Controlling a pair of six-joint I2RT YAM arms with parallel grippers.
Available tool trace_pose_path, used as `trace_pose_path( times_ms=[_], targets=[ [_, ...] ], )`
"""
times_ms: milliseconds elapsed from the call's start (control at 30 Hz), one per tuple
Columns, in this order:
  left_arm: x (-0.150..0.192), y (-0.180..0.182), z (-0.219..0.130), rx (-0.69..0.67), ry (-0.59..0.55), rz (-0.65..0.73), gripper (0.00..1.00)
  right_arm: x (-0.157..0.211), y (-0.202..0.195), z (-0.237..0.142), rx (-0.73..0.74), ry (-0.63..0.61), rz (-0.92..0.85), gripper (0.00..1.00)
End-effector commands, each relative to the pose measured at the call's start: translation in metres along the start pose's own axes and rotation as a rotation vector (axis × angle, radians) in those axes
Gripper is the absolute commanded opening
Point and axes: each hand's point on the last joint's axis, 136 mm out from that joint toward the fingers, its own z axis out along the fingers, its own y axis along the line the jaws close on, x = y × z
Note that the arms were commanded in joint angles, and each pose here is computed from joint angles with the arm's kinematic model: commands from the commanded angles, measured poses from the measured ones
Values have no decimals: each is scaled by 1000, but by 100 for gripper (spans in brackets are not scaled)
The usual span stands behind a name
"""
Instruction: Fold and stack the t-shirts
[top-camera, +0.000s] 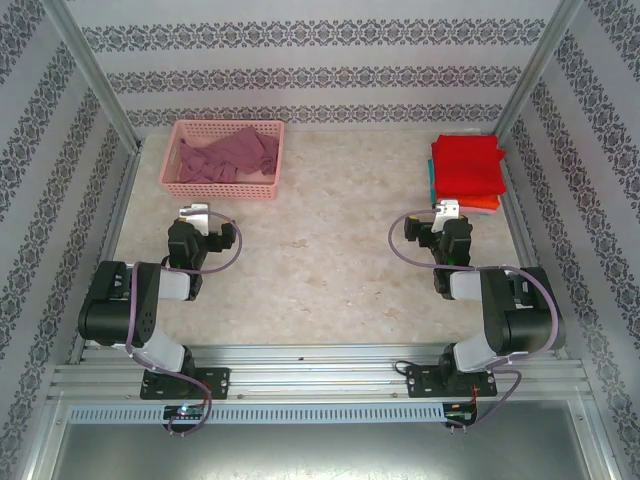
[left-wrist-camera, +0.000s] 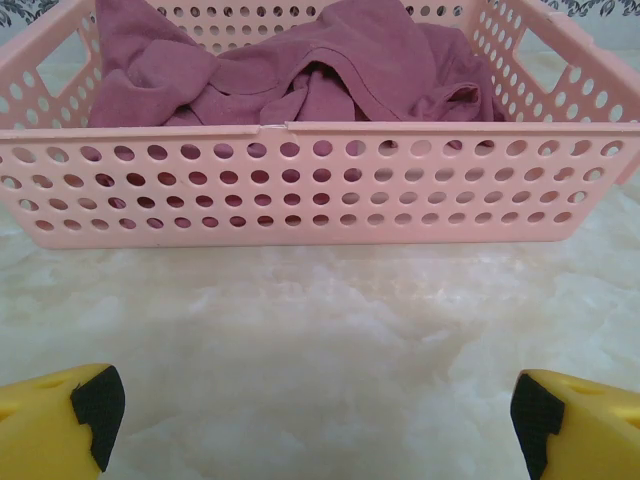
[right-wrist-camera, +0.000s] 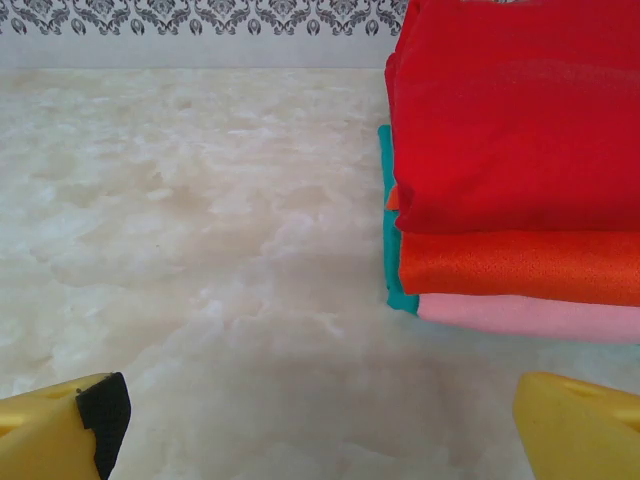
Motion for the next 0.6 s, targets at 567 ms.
trace_pose_path(
  times_ms=[567],
  targets=[
    [5,13,-1,-66,10,-16,100,-5,2,0,-23,-19,6,98]
  ],
)
